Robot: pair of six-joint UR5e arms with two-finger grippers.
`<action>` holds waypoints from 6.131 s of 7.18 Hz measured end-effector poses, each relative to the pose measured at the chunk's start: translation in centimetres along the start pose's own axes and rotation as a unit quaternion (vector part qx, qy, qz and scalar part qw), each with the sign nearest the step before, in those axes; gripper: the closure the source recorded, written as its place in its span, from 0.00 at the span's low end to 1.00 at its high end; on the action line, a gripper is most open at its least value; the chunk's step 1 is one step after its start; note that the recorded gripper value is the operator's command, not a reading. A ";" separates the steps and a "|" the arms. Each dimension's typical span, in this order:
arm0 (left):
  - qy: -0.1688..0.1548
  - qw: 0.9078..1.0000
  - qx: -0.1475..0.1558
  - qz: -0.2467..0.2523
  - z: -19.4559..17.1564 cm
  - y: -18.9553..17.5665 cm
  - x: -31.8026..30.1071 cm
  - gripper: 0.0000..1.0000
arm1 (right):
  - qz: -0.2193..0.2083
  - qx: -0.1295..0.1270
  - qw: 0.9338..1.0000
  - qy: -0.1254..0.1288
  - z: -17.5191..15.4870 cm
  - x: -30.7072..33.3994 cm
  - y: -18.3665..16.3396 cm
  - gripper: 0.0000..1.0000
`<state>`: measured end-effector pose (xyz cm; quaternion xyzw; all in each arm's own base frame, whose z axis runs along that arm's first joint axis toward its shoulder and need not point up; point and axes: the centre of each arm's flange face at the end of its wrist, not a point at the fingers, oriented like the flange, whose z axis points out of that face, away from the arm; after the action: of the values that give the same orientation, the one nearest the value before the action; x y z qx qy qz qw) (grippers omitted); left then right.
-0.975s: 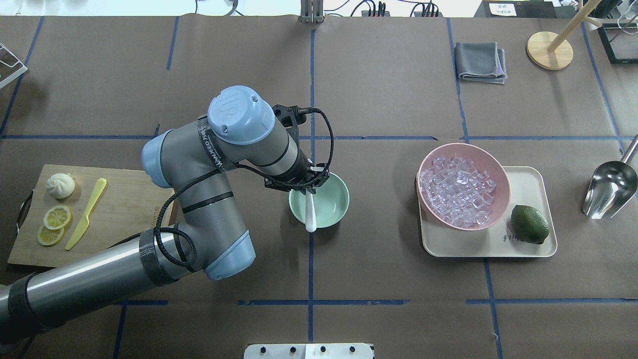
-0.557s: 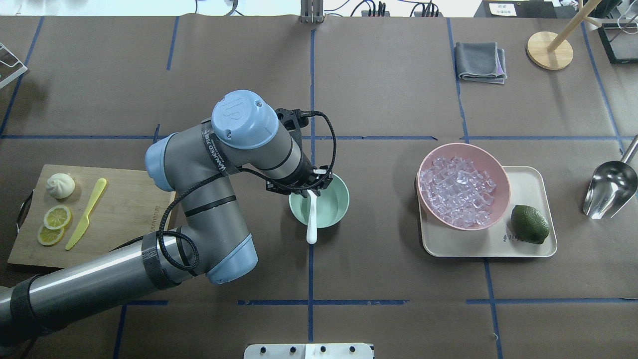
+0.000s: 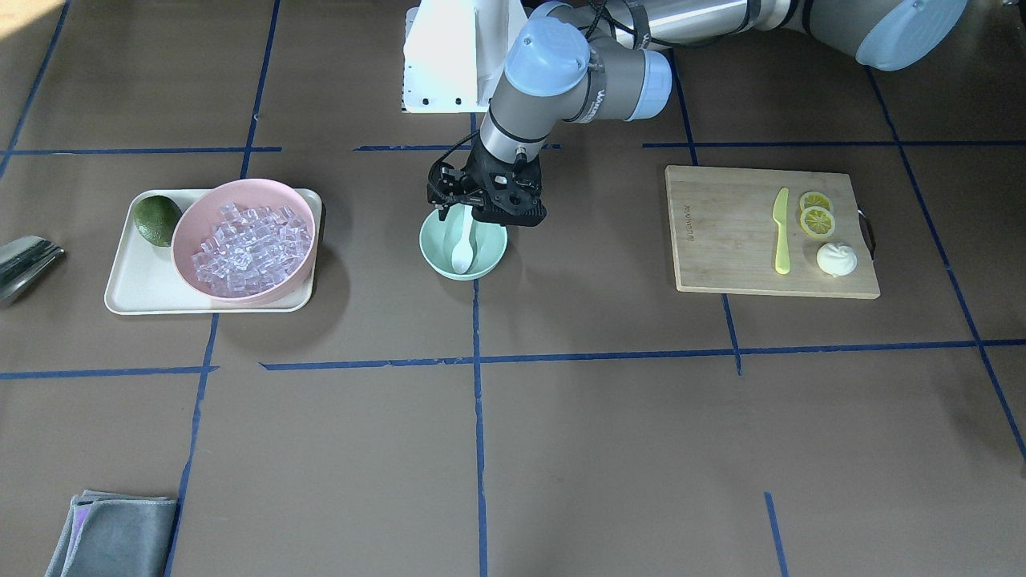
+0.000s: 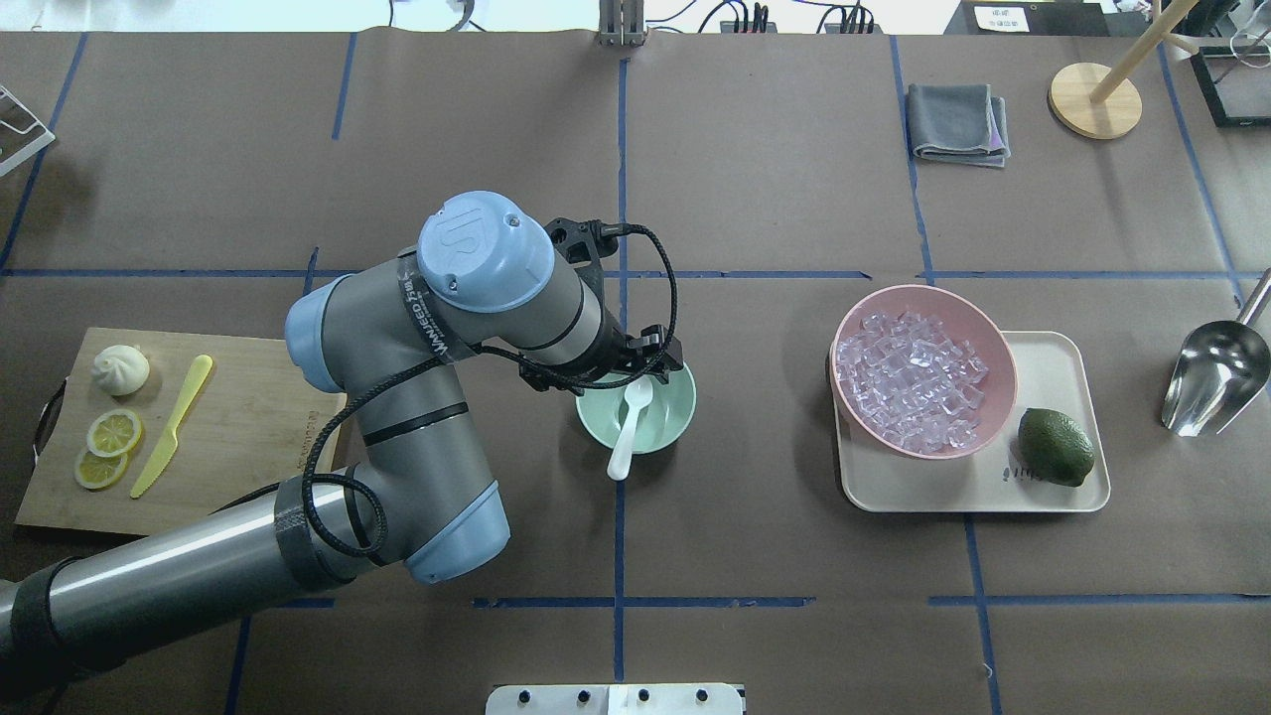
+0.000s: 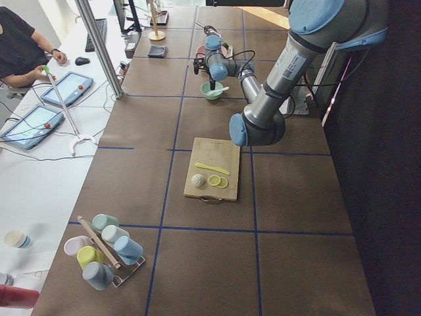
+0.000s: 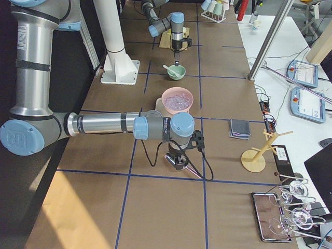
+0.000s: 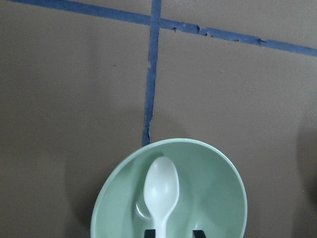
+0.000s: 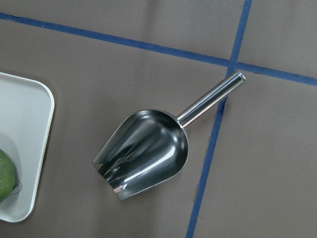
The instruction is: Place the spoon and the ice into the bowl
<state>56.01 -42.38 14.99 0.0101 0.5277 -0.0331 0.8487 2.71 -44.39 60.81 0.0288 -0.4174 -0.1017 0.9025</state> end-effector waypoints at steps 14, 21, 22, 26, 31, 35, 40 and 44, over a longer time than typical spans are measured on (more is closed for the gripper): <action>-0.105 0.993 0.004 0.057 -19.2 -2.8 -41.9 0.02 | 0.335 0.082 0.938 0.019 13.1 -40.3 -7.6 0.06; -0.105 0.993 0.005 0.059 -19.2 -2.8 -42.0 0.01 | 0.330 0.090 0.938 0.047 15.9 -41.1 -8.1 0.49; -0.105 0.993 0.005 0.059 -19.3 -2.8 -42.0 0.01 | 0.330 0.095 0.938 0.047 15.7 -41.0 -8.2 0.71; -0.105 0.993 0.005 0.058 -19.3 -2.8 -41.9 0.01 | 0.324 0.110 0.939 0.040 14.5 -41.6 -8.2 1.00; -0.106 0.993 0.007 0.054 -19.8 -2.6 -42.9 0.01 | 0.266 0.088 0.957 -0.073 11.6 -58.1 -6.5 0.99; -0.106 0.993 0.008 0.052 -19.9 -2.6 -43.1 0.01 | 0.278 0.076 0.955 -0.075 16.4 -68.9 -9.8 0.27; -0.105 0.993 0.007 0.052 -19.9 -2.6 -43.1 0.01 | 0.282 0.073 0.954 -0.070 16.2 -68.2 -10.6 0.01; -0.127 0.987 0.003 0.101 -21.4 -3.1 -47.5 0.01 | 0.266 0.050 0.961 -0.051 9.3 -50.0 -9.8 0.00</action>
<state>15.70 -42.16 48.12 0.0616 0.4119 0.0501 0.9078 -37.45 -43.29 28.07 -0.0439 -0.4597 0.1620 0.8721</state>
